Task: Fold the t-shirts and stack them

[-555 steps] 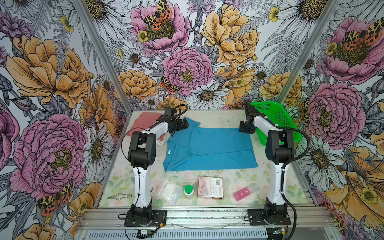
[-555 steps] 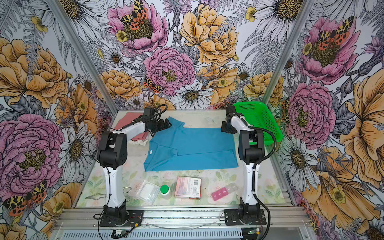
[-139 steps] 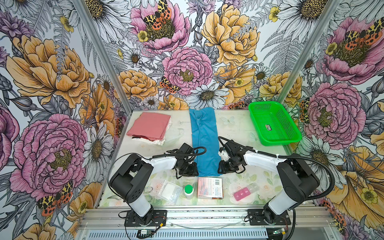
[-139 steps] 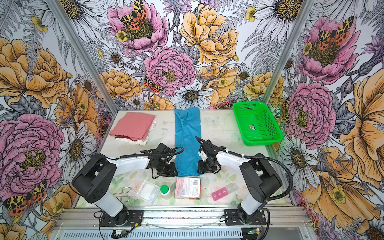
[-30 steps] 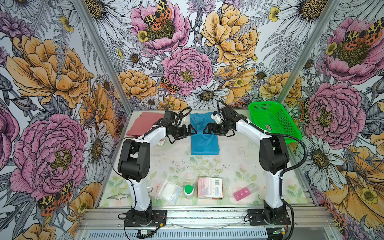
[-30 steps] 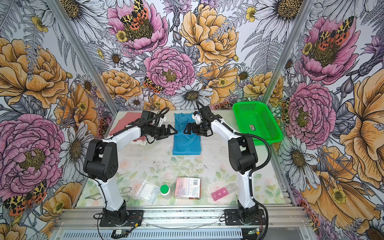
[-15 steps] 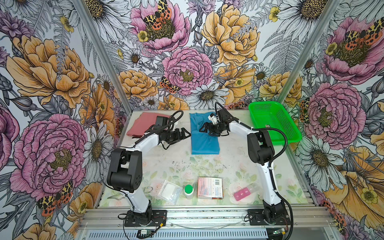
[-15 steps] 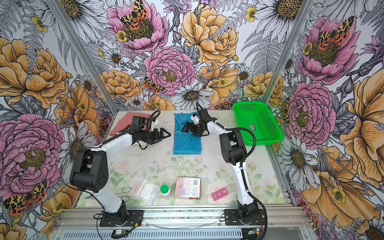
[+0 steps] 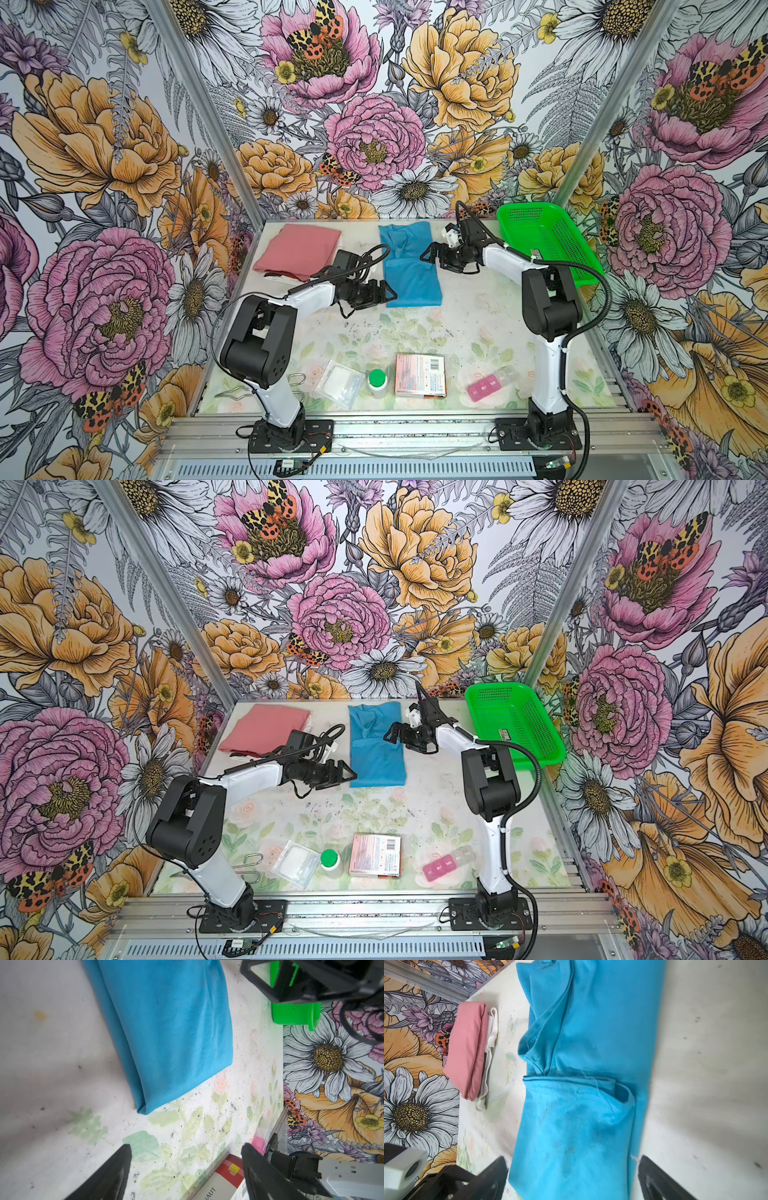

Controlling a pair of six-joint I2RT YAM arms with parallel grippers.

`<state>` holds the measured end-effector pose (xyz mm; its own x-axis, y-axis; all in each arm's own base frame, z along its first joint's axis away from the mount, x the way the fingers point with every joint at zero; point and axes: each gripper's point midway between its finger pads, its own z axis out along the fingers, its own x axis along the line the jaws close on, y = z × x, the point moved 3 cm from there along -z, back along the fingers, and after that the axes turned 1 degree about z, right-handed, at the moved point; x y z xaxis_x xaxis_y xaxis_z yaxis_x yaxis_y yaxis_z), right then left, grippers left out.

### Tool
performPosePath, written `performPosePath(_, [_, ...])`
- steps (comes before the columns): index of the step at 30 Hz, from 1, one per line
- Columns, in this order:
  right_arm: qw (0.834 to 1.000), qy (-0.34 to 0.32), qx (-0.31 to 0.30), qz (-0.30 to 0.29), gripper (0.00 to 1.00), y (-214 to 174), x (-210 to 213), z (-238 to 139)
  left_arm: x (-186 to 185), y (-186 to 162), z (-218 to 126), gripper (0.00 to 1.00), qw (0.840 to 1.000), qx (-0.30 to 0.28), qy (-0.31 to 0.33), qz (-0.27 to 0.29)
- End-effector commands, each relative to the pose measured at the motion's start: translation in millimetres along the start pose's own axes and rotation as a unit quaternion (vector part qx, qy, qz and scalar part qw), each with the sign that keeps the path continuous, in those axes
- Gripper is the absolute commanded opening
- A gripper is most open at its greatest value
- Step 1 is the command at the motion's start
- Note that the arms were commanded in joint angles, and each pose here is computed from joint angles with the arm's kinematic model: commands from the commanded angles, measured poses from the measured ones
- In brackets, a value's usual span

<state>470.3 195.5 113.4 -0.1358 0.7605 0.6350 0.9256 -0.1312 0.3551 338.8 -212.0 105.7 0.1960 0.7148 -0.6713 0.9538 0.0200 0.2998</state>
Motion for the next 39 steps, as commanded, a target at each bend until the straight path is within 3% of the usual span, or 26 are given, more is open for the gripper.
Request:
performPosePath(1, [1.000,-0.017,0.000,-0.023,0.99,-23,0,-17,4,6,12,0.65,1.000,-0.023,0.007,0.009])
performPosePath(5, [0.998,-0.035,0.028,-0.037,0.93,-69,-6,-27,5,2,26,0.46,1.000,-0.009,0.013,0.010])
performPosePath(9, [0.997,-0.041,0.051,-0.045,0.83,-100,-11,-31,12,0,32,0.35,0.999,-0.008,0.034,0.008])
performPosePath(16, [0.995,-0.051,0.074,-0.043,0.65,-120,-21,-17,30,-5,44,0.32,0.998,-0.001,0.063,-0.005])
performPosePath(22, [0.995,-0.050,0.082,-0.034,0.50,-124,-26,-8,35,-6,47,0.19,0.998,0.002,0.067,-0.013])
performPosePath(25, [0.994,-0.049,0.087,-0.035,0.48,-126,-26,-3,38,-7,47,0.21,0.997,0.002,0.072,-0.017])
performPosePath(30, [0.995,-0.048,0.084,-0.033,0.41,-125,-28,3,36,0,43,0.60,0.998,-0.018,0.066,-0.018])
performPosePath(32, [0.995,-0.052,0.082,-0.030,0.37,-124,-30,5,35,3,43,0.67,0.998,-0.023,0.050,-0.026])
performPosePath(35, [0.995,-0.053,0.082,-0.026,0.31,-124,-32,9,39,4,44,0.68,0.998,-0.026,0.055,-0.033])
performPosePath(39, [0.995,-0.056,0.079,-0.020,0.20,-122,-35,13,47,2,48,0.50,0.997,-0.024,0.066,-0.040])
